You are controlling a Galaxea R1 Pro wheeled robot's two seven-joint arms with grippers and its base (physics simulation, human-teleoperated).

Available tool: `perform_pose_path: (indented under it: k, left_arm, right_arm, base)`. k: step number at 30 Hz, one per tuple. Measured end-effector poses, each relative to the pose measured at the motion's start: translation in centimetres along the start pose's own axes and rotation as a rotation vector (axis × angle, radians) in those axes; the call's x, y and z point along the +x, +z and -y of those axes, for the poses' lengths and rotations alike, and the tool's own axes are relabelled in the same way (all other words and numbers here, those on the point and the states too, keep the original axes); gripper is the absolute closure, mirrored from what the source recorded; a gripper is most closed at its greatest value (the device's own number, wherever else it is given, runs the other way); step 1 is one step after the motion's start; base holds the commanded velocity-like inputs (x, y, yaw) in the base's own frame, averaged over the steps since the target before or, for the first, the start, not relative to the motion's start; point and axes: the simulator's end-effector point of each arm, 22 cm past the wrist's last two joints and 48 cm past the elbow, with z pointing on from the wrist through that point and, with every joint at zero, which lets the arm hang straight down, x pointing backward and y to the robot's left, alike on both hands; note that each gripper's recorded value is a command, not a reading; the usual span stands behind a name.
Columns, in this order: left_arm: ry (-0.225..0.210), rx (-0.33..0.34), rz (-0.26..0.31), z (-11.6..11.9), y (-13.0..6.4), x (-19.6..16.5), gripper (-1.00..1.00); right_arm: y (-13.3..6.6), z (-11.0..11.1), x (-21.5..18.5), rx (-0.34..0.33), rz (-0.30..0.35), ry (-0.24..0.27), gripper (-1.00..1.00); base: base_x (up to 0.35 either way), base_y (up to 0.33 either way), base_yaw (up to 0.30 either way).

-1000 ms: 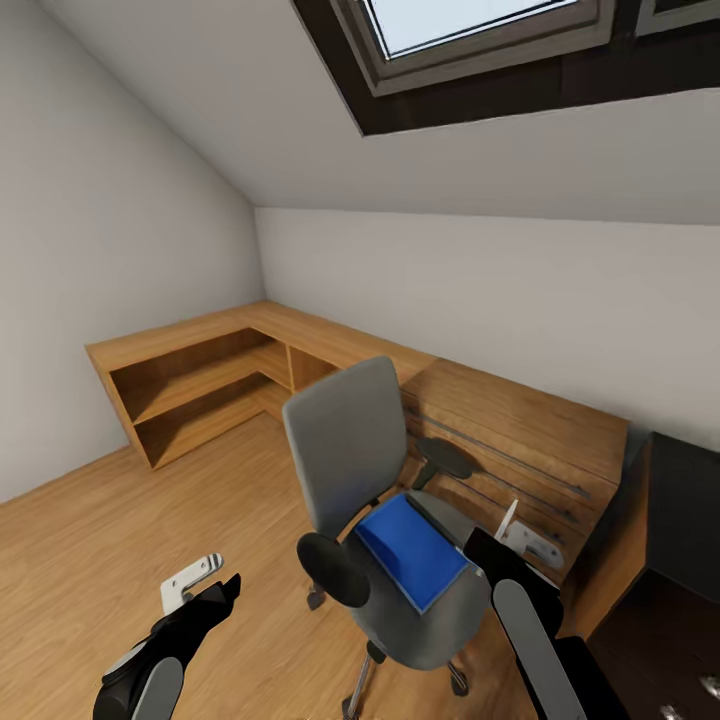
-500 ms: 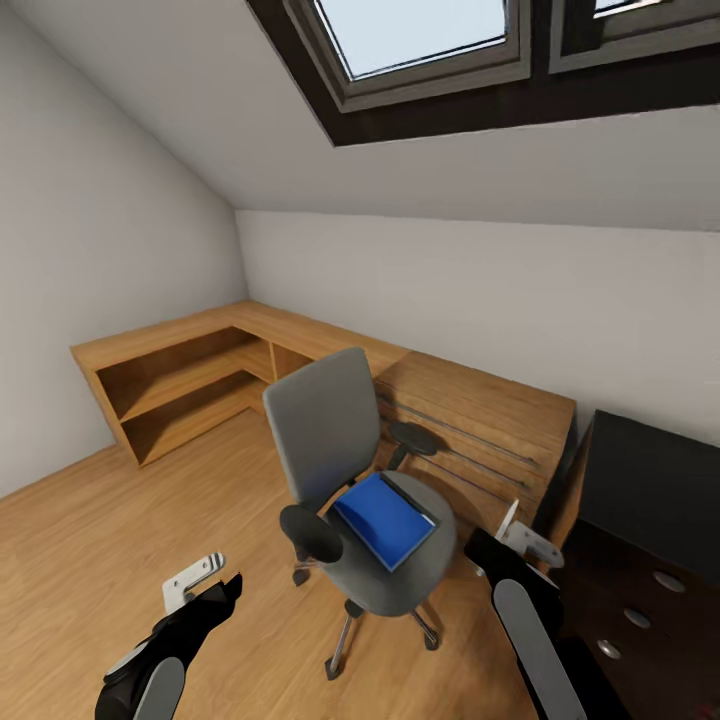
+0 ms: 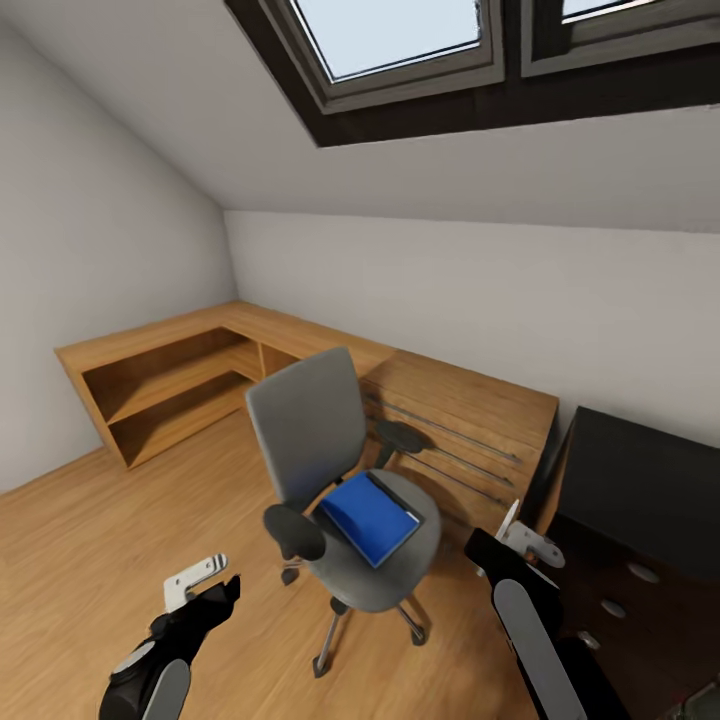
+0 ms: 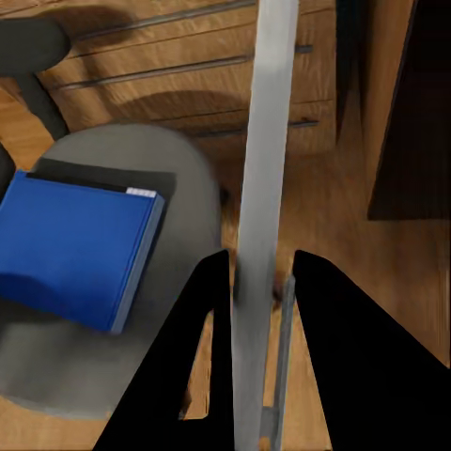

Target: In the bedroom, organize the workspace by keeping the computer under the desk, ensuring the monitor is on the desk, placing the keyboard on the desk next to the monitor, placing the mouse on the desk next to the keyboard, moving the folder from the swivel chair onto the desk next to the mouse, stacking the notebook on top of the folder with the pen on top of the notebook, and positioning the swivel chair next to the desk.

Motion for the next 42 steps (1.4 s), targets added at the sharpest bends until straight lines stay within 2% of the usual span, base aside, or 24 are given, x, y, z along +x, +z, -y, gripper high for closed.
perform_pose_path:
  k: [2,7,13,30,33,34,37,38,42]
  left_arm:
    - [0.022,-0.004,0.006,0.1,0.0,0.0,-1.0]
    - [0.033,-0.003,0.007,0.3,-0.1,0.1,-1.0]
    - [0.064,0.032,0.0,2.2,-0.4,0.8,-1.0]
    - [0.083,0.031,-0.007,2.2,-0.6,1.5,-1.0]
    - [0.113,0.026,0.005,2.4,-0.7,1.6,-1.0]
    - [0.136,0.04,0.002,3.2,-1.0,2.2,-1.0]
    - [0.155,0.052,0.001,3.8,-1.2,2.6,-1.0]
    - [0.157,0.056,0.001,4.0,-1.3,2.7,-1.0]
    - [0.158,0.058,0.002,4.1,-1.4,2.7,-1.0]
  right_arm:
    - [0.0,0.0,0.0,0.001,0.0,0.001,1.0]
    - [0.0,0.0,0.0,0.001,0.001,0.001,1.0]
    - [0.0,0.1,0.0,0.001,0.0,0.001,1.0]
    - [0.2,0.6,-0.4,0.008,0.007,-0.007,1.0]
    - [0.6,2.1,-1.3,0.034,0.016,0.013,1.0]
    - [0.9,3.4,-1.9,0.058,0.022,0.037,1.0]
    - [1.3,4.9,-2.5,0.085,0.025,0.065,1.0]
    - [1.5,5.7,-2.6,0.099,0.024,0.077,1.0]
    - [1.8,6.4,-2.5,0.11,0.018,0.088,1.0]
  base:
    - [0.124,-0.319,-0.219]
    - [0.148,-0.319,-0.211]
    - [0.194,-0.293,-0.086]
    - [0.245,-0.245,-0.001]
    - [0.248,-0.242,0.0]
    - [0.25,-0.239,0.0]
    - [0.287,-0.139,0.0]
    - [0.309,-0.05,0.0]
    - [0.321,-0.015,0.0]
